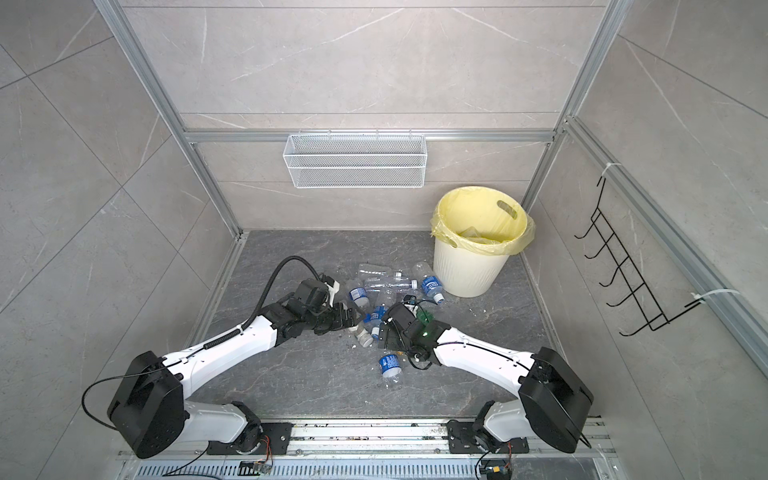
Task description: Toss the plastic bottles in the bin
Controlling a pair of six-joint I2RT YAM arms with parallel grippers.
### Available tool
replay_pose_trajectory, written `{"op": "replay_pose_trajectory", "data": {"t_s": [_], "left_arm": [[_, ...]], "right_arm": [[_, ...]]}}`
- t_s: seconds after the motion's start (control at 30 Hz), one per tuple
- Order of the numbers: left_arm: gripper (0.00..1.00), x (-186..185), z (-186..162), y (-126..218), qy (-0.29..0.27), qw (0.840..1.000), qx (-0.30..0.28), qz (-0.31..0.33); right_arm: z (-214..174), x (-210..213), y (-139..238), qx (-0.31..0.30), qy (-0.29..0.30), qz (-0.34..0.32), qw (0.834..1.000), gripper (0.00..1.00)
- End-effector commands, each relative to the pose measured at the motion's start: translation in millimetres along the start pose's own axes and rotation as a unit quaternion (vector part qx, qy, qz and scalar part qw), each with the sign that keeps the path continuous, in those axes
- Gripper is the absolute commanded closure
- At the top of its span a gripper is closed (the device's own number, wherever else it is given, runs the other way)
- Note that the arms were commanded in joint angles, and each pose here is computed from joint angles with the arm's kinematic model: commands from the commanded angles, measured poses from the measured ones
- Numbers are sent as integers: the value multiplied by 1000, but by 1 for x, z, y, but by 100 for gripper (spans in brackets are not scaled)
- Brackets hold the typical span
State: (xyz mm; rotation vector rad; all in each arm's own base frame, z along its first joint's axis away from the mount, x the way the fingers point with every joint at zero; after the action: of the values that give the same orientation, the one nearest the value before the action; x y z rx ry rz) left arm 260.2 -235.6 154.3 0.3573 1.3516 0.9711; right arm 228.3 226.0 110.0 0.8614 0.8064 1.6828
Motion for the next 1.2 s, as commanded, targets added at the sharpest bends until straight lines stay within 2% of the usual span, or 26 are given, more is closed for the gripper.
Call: {"op": "replay_pose_trajectory", "data": {"t_s": [0.0, 0.37, 0.47, 0.6, 0.77, 1.07, 1.17], "left_arm": [[0, -1, 9, 16, 15, 999, -22, -18], [0, 7, 11, 24, 24, 999, -28, -18], [0, 7, 12, 23, 29, 999, -25, -21], [0, 9, 13, 23, 36, 999, -25, -25], [0, 15, 14, 27, 44, 998, -31, -23], [0, 24, 14, 32, 55, 998, -35, -20], [0, 25, 13, 33, 53, 998, -33, -19]], "right_arm": [[-15, 1, -7, 22, 27, -39, 999, 0], [-41, 25, -23, 53, 104, -63, 991, 13], [-42, 28, -28, 56, 108, -63, 991, 21], [-38, 35, -35, 52, 109, -62, 991, 38], [-23, 47, -41, 38, 120, -65, 990, 46], [18, 58, -59, 28, 103, -54, 993, 47], [28, 59, -64, 28, 101, -50, 993, 42]]}}
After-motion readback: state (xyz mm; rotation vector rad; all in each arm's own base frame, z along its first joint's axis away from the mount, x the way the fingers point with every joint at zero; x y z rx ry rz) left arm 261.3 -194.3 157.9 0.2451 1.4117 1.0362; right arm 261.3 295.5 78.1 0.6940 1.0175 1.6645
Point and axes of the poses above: each gripper's point midway between its finger pads, its own y axis back along the fingers, its own x axis along the line the jaws close on, z = x × y, the point moved 3 cm from there along y, back along the fingers, and after that the axes turned 12 degrees about y, right-handed, at the moved point
